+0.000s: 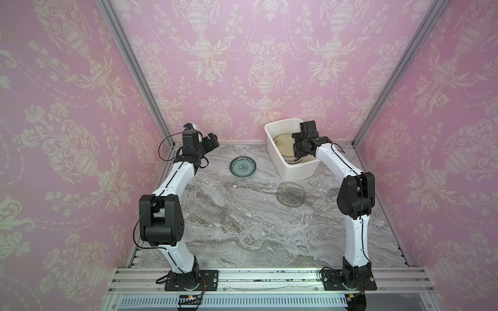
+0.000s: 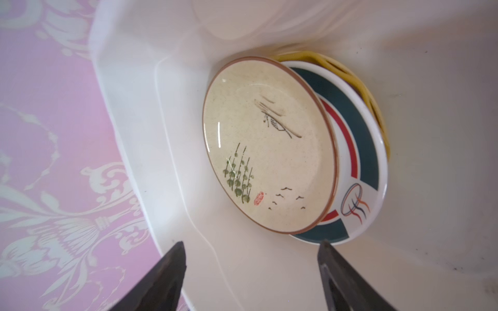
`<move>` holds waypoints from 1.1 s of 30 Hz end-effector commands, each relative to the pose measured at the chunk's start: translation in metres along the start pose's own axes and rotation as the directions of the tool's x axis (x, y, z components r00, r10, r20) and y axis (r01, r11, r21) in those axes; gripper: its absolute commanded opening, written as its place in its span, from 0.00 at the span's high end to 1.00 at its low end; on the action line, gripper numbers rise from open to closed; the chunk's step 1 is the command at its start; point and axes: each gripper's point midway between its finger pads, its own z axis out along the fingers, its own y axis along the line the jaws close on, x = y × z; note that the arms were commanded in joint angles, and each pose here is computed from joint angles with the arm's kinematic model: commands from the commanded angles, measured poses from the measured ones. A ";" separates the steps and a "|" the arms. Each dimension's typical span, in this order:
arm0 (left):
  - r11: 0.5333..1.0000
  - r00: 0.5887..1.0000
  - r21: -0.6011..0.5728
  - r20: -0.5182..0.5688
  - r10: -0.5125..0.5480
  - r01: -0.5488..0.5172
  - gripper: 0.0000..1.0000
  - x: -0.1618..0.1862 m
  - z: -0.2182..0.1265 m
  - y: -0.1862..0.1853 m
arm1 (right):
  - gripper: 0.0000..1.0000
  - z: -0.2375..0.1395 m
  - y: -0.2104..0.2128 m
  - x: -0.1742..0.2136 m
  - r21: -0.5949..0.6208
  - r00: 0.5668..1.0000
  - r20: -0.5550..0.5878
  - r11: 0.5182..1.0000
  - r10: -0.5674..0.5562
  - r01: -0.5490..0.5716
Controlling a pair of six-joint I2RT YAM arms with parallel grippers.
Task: Place the plates into the plastic bin on the countertop
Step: 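Open the right gripper and lift it out of the bin, then move the right gripper toward the blue-floral plate while the left gripper reaches toward it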
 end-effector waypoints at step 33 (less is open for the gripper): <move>0.957 0.882 0.134 -0.438 -0.176 0.258 0.14 0.118 0.057 0.014 | 0.27 0.012 -0.079 0.233 -0.378 0.302 -0.418 0.467 -0.857 0.800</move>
